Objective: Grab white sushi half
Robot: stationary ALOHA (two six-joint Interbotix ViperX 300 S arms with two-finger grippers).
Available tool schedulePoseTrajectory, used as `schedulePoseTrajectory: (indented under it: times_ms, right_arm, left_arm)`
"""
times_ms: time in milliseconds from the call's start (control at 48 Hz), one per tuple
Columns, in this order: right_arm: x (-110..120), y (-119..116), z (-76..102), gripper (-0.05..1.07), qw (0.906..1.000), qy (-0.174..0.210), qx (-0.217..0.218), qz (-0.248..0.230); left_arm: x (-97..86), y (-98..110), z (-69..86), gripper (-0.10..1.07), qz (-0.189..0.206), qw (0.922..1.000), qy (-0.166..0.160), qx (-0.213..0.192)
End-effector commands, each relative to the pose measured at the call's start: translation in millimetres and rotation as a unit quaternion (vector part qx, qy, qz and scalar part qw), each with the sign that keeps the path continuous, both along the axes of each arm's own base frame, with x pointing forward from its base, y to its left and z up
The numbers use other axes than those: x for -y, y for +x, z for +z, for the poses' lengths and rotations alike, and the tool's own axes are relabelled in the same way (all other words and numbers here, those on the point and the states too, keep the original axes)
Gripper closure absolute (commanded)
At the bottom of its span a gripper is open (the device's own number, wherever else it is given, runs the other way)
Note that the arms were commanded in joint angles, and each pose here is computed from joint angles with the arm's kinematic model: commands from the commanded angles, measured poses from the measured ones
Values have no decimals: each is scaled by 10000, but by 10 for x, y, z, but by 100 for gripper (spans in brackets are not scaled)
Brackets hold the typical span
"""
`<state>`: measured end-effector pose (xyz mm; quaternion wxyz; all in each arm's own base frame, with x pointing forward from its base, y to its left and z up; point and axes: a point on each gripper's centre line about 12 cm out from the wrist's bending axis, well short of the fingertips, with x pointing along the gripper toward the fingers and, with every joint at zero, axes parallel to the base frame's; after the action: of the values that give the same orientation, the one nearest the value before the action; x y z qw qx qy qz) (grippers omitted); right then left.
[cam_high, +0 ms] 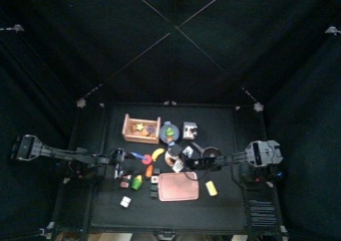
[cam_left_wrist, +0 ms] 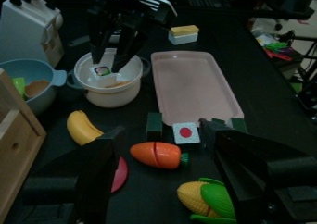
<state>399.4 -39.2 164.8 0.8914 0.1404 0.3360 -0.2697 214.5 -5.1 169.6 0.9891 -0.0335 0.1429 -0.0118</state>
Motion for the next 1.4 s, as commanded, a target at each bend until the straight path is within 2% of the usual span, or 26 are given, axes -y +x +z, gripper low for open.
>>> schedulePoseTrajectory:
  times_ms: [0, 83, 167, 292, 375, 438, 542, 604, 688, 771, 875, 1021, 1208, 1292, 1375]
  right_arm:
    - [-31, -52, 295, 22, 9994, -8, 356, 34]
    - [-38, -150, 363, 22, 9991, 12, 430, 24]
    - [-47, -278, 388, 22, 9990, 40, 442, 23]
    - [-58, -443, 347, 22, 9993, 55, 371, 31]
    - [-60, -514, 288, 22, 9996, 60, 288, 28]
    - [-70, -550, 249, 22, 9997, 112, 235, 17]
    - [-107, -609, 273, 22, 9993, 267, 278, -15]
    - [-125, -633, 329, 22, 9988, 331, 364, -27]
    - [-119, -711, 509, 22, 9973, 354, 638, -34]
    - [-119, -804, 552, 22, 9966, 392, 728, -52]
    - [-142, -918, 488, 22, 9966, 474, 666, -67]
    - [-139, -936, 419, 22, 9966, 568, 571, -142]
    - [-147, -908, 339, 22, 9972, 577, 440, -154]
    - [-147, -900, 325, 22, 9973, 576, 417, -155]
    - [-147, -900, 306, 22, 9975, 573, 387, -157]
  left_arm:
    - [-21, 79, 85, 0, 214, 9992, -309, -166]
    - [-17, 129, 161, 0, 433, 9946, -750, -575]
    - [20, 199, 378, 0, 530, 9859, -1234, -995]
    - [97, 253, 682, 0, 458, 9765, -1727, -1206]
    - [173, 291, 799, 0, 393, 9670, -2129, -1342]
    - [231, 315, 855, 0, 343, 9588, -2420, -1450]
    - [279, 348, 857, 0, 350, 9459, -2771, -1651]
    - [316, 378, 862, 0, 349, 9368, -3004, -1760]
    - [372, 424, 870, 0, 337, 9203, -3357, -1978]
    - [410, 454, 899, 0, 265, 9138, -3439, -2144]
    - [472, 475, 962, 0, 126, 9036, -3490, -2482]
    - [479, 517, 1036, 0, 192, 8968, -3279, -2965]
    - [466, 426, 967, 0, 975, 8690, -2920, -3873]
    - [517, 360, 962, 0, 1494, 8565, -2837, -4044]
    - [628, 315, 960, 0, 1910, 8494, -2813, -4035]
